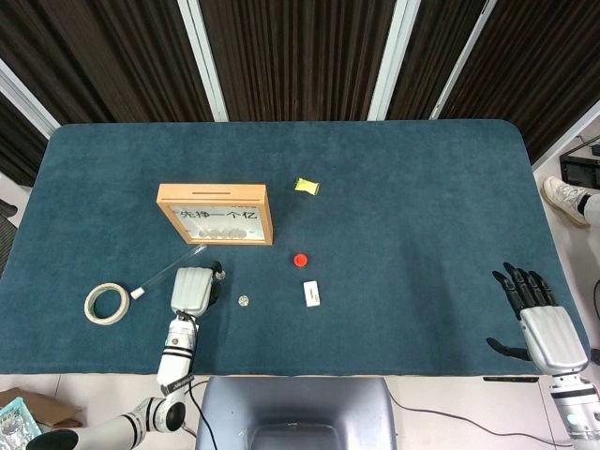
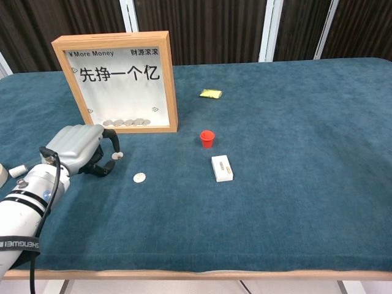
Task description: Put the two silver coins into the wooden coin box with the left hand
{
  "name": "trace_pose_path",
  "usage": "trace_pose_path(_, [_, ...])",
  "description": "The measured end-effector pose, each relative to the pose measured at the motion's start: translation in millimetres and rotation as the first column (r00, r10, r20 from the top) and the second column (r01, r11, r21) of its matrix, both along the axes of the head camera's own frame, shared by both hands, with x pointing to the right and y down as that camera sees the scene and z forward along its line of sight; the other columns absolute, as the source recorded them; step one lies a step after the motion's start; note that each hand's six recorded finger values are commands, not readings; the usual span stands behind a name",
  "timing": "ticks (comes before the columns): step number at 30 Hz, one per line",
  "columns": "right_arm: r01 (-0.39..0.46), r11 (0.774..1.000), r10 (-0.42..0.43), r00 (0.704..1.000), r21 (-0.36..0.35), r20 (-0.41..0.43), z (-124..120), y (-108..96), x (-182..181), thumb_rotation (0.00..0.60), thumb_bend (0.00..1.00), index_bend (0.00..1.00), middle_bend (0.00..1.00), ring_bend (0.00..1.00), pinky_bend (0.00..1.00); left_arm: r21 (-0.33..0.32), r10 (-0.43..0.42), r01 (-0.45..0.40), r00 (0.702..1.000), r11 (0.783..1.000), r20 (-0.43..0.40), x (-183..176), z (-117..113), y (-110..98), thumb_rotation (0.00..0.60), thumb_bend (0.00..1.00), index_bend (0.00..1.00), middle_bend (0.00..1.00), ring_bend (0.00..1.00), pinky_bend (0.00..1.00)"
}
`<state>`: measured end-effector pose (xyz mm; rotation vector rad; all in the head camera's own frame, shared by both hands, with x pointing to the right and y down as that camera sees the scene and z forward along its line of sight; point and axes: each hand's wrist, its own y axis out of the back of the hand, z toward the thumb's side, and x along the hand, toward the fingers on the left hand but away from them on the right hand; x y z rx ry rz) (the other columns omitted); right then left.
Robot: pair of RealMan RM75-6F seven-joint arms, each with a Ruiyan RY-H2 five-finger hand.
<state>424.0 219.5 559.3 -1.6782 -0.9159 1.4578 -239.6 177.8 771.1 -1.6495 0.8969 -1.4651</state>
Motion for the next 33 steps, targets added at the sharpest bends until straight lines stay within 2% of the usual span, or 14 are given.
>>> trace_pose_path(33, [-0.013,1.0,0.013,1.0,0.003,0.007,-1.9,-0.1,1.1,0.6,0.12,0.0,0.0,0.0,0.0,-0.037,-0.002,0.003,1.0,0.999,0.019,1.0,7.0,-1.3,0.6,0.39,0.43,1.0,1.0,1.0])
